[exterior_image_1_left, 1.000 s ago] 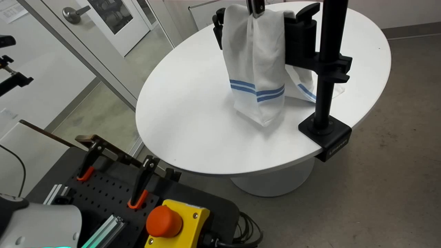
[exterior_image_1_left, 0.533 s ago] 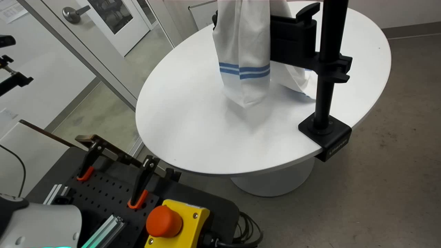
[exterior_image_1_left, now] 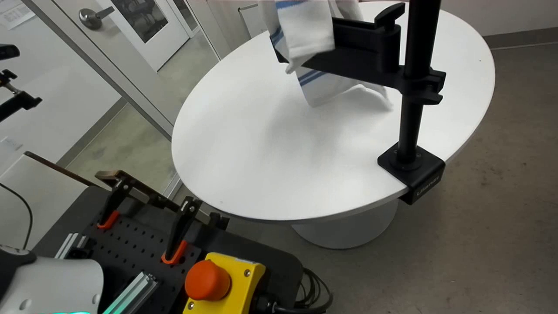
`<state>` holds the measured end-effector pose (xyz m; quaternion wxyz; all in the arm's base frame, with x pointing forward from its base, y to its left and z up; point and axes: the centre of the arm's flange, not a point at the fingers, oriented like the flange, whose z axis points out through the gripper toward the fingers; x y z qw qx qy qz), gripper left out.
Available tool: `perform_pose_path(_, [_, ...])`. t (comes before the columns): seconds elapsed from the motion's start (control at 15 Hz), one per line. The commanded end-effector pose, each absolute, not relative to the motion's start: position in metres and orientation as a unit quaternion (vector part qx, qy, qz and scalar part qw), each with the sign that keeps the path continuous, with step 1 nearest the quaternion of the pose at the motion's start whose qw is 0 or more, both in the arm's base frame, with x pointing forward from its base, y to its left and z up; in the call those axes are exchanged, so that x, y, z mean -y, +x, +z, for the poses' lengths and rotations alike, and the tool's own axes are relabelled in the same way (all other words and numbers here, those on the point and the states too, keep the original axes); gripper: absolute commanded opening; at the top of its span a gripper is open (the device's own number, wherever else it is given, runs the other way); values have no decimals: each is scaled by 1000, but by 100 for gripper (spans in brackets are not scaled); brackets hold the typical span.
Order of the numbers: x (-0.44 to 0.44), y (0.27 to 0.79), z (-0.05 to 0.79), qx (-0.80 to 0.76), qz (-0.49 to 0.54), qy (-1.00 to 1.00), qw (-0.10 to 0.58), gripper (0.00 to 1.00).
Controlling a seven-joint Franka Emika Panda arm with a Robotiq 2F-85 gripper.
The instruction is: Drop the towel from the stand to the table
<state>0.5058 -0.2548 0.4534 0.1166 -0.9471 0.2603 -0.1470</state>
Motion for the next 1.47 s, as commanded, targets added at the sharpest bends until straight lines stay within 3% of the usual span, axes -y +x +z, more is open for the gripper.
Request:
perform_pose_path(0.0, [214,486,493,-195,-182,-952,152,2])
perform_pose_path(0.73, [122,426,552,-36,-203,-956,208,2])
perform_pose_path(1.4, [81,389,481,43,-109,-976,181,2])
